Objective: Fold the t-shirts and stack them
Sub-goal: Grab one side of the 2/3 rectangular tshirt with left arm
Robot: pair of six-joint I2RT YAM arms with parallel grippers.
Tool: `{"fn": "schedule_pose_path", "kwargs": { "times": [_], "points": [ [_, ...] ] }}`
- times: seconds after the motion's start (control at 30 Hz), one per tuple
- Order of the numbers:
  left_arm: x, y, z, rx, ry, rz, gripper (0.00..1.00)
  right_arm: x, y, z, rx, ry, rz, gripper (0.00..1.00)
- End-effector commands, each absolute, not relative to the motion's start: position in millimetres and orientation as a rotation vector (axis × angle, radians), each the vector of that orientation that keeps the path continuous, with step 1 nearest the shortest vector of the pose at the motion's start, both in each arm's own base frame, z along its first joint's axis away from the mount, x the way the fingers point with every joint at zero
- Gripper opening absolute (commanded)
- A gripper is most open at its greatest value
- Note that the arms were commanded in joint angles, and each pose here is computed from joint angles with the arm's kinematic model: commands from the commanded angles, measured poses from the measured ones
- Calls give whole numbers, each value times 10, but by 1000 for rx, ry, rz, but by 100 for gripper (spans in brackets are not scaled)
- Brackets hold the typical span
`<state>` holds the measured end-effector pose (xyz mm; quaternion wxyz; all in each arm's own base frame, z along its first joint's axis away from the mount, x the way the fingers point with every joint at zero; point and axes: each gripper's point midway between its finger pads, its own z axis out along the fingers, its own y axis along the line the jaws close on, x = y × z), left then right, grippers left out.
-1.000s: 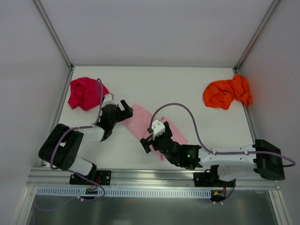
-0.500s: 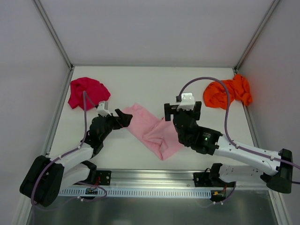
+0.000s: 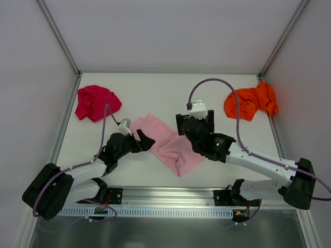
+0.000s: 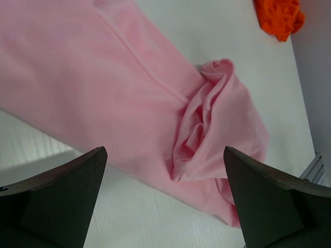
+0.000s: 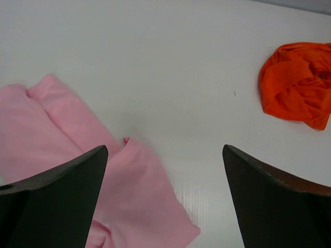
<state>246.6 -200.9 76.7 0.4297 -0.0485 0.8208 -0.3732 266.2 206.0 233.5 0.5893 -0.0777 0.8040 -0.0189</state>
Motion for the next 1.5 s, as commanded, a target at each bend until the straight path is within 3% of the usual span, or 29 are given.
{"fn": "schedule_pose_path", "kwargs": {
  "times": [0.0,0.23,0.5,0.93,1.17,1.47],
  "points": [
    [2515,-2032,679,-173,2090,-899,98,2638,2138,2086,-166,1970,-29,100],
    [2660,-2047,417,-199,2192,-803,95,2613,2148,1624,-154,2031,-42,100],
    [3094,-2161,207,-227,2245,-711,95,2514,1961,1786,-115,1979,22,100],
    [3973,-2798,358,-119,2254,-991,97,2454,1848,1758,-105,1970,31,100],
    [3534,-2607,899,-6,2075,-1039,99,2480,1905,1699,-117,1978,24,100],
    [2671,-2396,899,-2,2085,-1083,98,2542,1952,1701,-122,1981,-20,99]
  ]
}}
